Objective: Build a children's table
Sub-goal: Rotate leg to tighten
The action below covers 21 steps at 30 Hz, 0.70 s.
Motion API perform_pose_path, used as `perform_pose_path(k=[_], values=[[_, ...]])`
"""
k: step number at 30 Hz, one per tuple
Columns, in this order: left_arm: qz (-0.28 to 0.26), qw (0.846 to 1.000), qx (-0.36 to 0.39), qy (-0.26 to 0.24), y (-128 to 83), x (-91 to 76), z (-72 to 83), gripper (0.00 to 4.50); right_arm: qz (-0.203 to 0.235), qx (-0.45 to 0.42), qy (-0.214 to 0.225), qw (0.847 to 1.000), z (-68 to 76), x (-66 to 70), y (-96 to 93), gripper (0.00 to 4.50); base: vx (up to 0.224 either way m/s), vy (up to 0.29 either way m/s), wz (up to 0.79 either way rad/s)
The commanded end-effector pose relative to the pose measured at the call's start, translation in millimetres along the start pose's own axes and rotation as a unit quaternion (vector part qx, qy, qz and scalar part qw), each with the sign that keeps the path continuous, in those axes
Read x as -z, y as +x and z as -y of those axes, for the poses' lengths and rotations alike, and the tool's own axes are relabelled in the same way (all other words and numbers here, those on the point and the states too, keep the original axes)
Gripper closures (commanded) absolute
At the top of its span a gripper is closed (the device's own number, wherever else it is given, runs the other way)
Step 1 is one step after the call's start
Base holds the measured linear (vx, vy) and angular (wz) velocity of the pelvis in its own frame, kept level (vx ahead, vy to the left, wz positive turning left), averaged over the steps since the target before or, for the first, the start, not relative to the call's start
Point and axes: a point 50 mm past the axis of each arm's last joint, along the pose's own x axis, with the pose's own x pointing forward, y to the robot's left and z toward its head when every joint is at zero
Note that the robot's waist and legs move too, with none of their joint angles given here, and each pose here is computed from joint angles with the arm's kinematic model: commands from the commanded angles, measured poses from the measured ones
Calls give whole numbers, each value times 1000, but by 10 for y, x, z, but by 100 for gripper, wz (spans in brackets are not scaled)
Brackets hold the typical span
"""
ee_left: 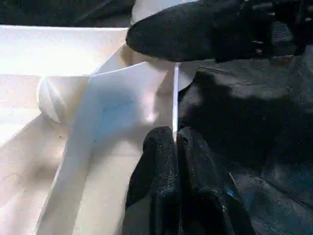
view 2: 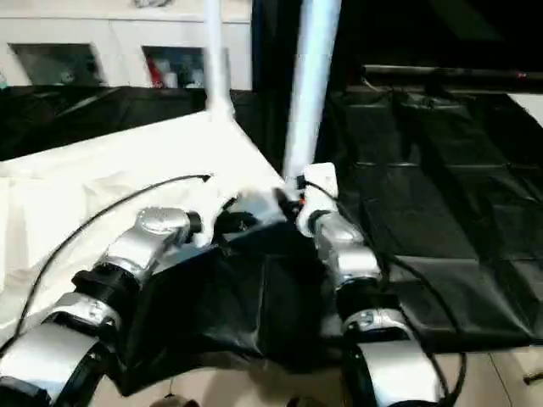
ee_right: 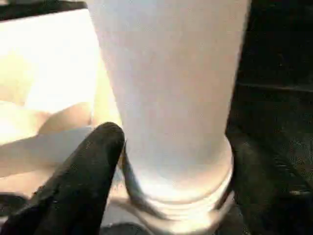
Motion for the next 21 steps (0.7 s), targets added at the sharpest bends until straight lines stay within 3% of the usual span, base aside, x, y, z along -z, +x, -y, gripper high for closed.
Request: perform_pose_path(k=[1, 6, 12, 21], values=[[88, 995, 38, 40, 30, -346, 90, 450, -5, -73, 0, 997, -234, -16, 65, 67, 0, 0, 0], [85, 993, 65, 46, -75, -280, 66, 450, -12, -104, -47, 993, -19, -105, -42, 36, 0, 0, 0], [76, 991, 99, 55, -166, -214, 70, 450, -35, -146, -104, 983, 115, -106, -158, 6, 0, 0, 0], [45, 979, 189, 68, -400, -58, 115, 450, -88, -316, -176, 928, 200, -111, -519, 6, 0, 0, 0]])
